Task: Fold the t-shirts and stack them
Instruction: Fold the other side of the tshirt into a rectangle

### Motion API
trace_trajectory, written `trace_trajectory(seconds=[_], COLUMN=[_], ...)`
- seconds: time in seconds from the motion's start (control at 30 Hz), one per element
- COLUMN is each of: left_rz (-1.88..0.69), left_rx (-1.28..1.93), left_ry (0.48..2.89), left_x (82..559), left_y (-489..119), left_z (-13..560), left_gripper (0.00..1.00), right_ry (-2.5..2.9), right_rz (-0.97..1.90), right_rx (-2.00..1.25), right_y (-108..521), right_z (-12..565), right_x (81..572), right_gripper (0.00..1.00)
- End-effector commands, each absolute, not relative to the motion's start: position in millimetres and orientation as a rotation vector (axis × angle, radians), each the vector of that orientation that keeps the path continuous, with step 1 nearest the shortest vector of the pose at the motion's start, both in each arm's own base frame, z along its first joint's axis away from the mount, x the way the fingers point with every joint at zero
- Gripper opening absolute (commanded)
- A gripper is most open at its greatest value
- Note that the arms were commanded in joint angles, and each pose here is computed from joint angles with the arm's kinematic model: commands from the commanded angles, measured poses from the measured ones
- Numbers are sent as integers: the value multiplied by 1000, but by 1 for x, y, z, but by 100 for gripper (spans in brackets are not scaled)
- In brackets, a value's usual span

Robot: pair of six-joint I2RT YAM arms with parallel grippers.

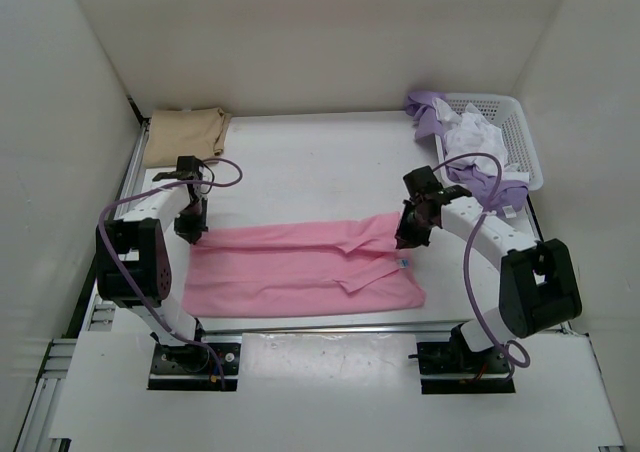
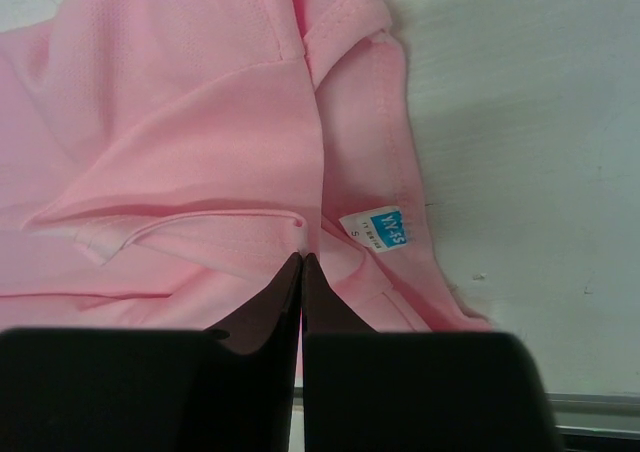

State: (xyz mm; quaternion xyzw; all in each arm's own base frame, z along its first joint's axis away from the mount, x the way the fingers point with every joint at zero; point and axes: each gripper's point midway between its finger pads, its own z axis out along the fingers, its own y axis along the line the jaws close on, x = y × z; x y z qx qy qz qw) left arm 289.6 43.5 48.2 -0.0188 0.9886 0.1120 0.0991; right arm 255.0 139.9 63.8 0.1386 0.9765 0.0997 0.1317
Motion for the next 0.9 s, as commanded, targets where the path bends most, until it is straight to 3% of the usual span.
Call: trace_trajectory(seconds=[0.0,0.17,0.23,0.33,0.37,0.47,0.67,0.87], left_rz=[398,395,396,406,408,438,656,428], left_rx=[-78,-48,-31,-18,-15,-52,-15,410], left_ry=[2812,2822,2842,2905,2922,2947,2942,2779], left_x=[305,294,286,265,257,239,215,257], left_y=[52,46,44,44,44,53,71,-26], left_z=[75,72,69,65,65,74,88,125], left_gripper=[10,10,19,23,31,42,45,58], right_ry=[2774,2764,2784,2824,2837,2851,2868,2883], right_rz=[297,306,296,287,277,265,266,255], right_rx=[434,448,438,426,429,418,405,407], right_y=[138,139,141,144,143,144,146,147], right_z=[78,81,76,66,62,56,51,41], right_x=[259,259,257,251,250,251,254,257], right_gripper=[0,0,0,0,0,0,0,0])
